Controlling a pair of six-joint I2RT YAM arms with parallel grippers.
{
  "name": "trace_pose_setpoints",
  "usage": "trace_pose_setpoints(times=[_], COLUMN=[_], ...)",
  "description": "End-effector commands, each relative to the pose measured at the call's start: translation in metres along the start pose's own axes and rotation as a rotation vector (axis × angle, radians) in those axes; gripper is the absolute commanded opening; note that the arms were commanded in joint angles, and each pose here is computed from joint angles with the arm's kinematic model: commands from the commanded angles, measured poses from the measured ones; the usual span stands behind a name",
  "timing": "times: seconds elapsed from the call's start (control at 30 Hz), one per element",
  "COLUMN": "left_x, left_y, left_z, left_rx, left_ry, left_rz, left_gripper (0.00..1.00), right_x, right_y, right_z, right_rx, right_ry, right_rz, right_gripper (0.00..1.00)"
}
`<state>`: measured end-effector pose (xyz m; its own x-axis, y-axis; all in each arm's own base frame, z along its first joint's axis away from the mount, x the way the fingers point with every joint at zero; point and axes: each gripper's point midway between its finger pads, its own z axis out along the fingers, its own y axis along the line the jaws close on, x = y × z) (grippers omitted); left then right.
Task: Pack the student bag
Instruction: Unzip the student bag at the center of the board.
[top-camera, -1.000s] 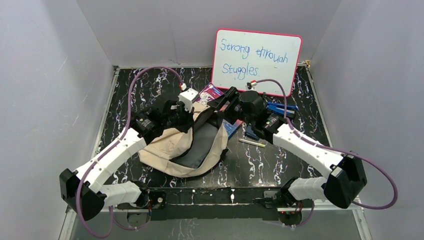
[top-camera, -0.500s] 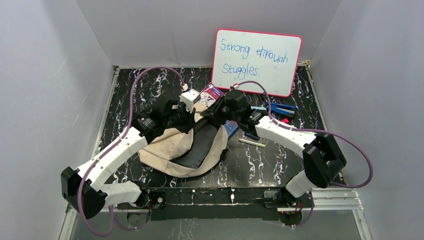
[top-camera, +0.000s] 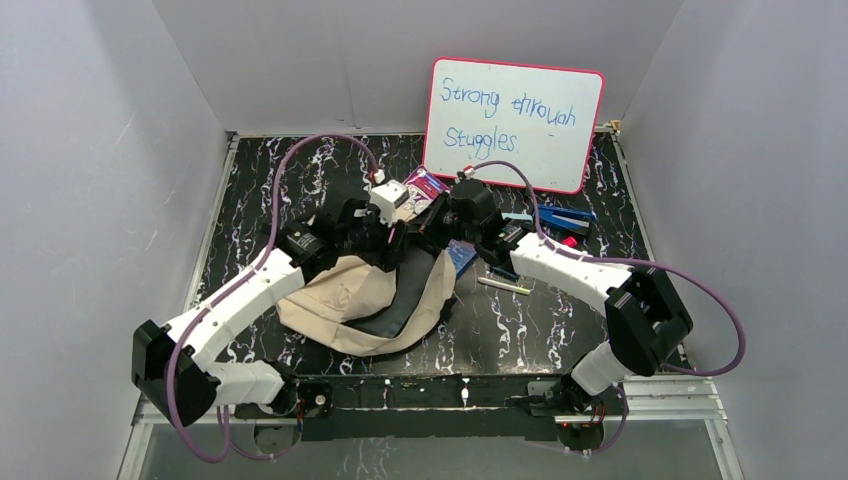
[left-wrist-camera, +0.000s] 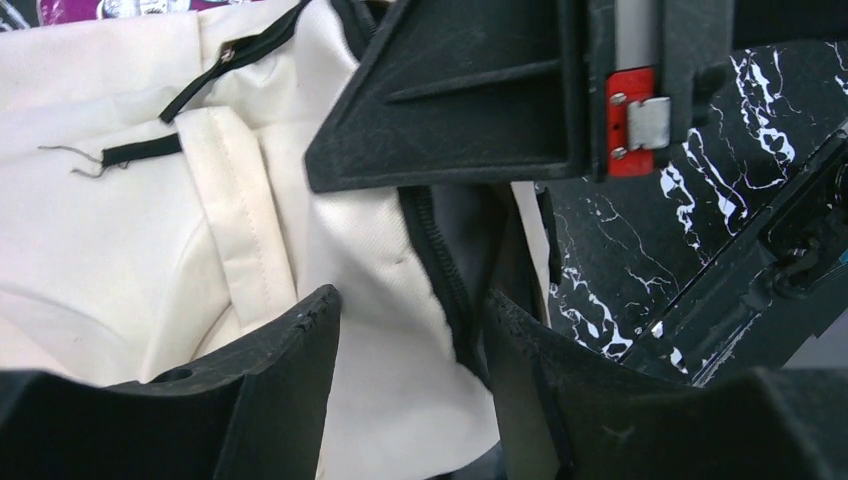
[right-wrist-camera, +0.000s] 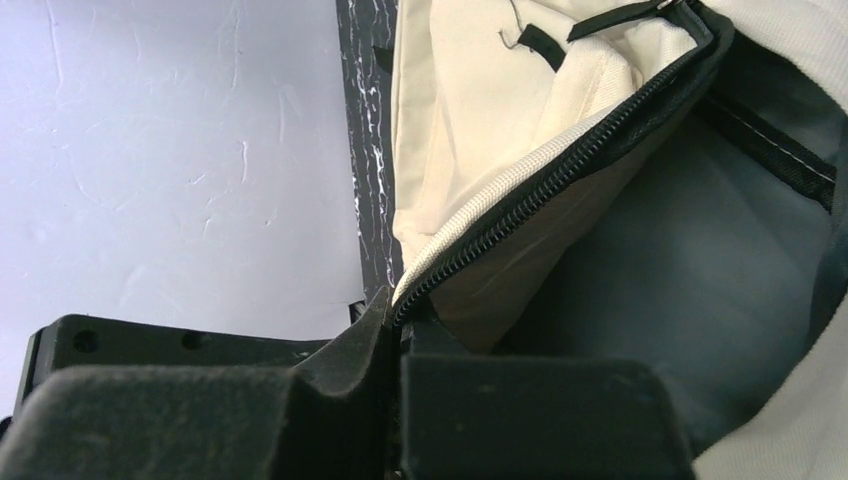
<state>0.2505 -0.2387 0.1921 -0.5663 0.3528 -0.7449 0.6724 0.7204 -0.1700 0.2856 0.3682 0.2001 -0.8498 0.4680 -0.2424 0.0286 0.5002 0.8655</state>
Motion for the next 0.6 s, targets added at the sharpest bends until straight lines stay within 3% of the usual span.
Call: trace_pose_setpoints(times=[0.0,0.13,0.23,0.5,0.57], left_x=[-0.009,-0.004,-0.002,-0.007,-0.012], left_y=[-0.011,-0.010,-0.004,0.018,0.025], left_z=[0.005,0.013,0.016,0.011,0.005], left_rx=[-0.001,-0.049,-0.088,-0.222,-0.266], left_ry=[-0.024,-0.001,0.008,0.002,-0.011], left_rz=[0.034,0.064,0.078,0.093,0.096], left_gripper=[0.52,0.52,0.45,0.00,0.00], right_x=[-0.008,-0.006,-0.007,-0.010,-0.012], right_y=[0.037,0.038,0.038,0.032,0.029], right_z=[-0.014,-0.015,-0.017,-0.024,-0.026], right_rx=[-0.130,-0.135,-0.138,-0.121,-0.107], right_ry=[-0.029,-0.025,-0.032,-0.063,-0.078], right_rz=[-0.015,-0.013,-0.015,-0.022,-0.035], right_gripper=[0.01,0.01,0.01,0.04,0.10])
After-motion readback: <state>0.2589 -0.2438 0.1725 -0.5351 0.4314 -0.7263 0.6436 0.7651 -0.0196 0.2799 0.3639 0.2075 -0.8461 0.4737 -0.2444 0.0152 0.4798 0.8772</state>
